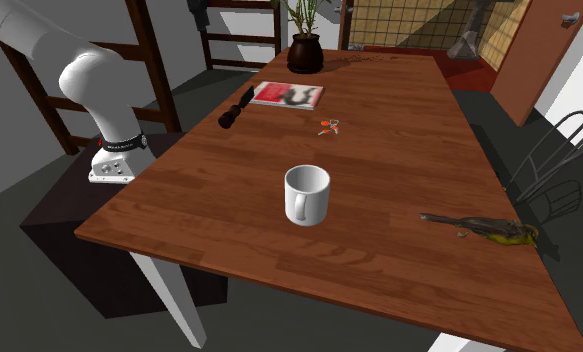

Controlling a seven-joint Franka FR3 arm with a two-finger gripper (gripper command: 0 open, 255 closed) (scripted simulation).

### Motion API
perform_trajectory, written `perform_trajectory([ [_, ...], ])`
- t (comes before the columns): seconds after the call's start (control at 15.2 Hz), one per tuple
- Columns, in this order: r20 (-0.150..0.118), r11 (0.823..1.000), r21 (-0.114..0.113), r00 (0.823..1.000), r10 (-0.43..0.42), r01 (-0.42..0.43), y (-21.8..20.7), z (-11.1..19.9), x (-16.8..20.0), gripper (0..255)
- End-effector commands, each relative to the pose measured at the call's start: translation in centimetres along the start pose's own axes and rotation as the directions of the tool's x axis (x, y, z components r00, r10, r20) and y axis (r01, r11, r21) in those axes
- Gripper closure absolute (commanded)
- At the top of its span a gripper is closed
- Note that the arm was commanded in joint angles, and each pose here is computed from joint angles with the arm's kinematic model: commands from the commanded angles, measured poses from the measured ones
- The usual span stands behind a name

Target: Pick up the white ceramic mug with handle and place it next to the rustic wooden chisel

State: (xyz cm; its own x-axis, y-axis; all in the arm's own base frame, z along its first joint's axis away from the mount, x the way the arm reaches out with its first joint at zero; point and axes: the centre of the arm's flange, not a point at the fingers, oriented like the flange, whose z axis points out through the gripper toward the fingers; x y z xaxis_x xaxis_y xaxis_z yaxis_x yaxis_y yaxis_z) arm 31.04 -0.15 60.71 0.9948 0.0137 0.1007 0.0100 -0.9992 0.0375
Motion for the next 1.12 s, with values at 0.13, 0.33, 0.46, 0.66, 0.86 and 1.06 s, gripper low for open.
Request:
perform_trajectory([
  [0.13,0.001,1.000,0.002,1.000,-0.003,0.003,2.1,1.4,1.0,0],
  [0.33,0.003,1.000,0.005,1.000,-0.008,0.008,5.1,3.4,2.5,0],
  [0.46,0.004,1.000,0.006,1.000,-0.012,0.012,7.2,4.8,3.6,0],
  [0.66,0.005,1.000,0.009,1.000,-0.017,0.017,10.2,6.9,5.1,0],
  [0.86,0.007,1.000,0.012,1.000,-0.022,0.021,13.3,9.0,6.7,0],
  [1.06,0.008,1.000,0.015,1.000,-0.027,0.026,16.3,11.1,8.2,0],
])
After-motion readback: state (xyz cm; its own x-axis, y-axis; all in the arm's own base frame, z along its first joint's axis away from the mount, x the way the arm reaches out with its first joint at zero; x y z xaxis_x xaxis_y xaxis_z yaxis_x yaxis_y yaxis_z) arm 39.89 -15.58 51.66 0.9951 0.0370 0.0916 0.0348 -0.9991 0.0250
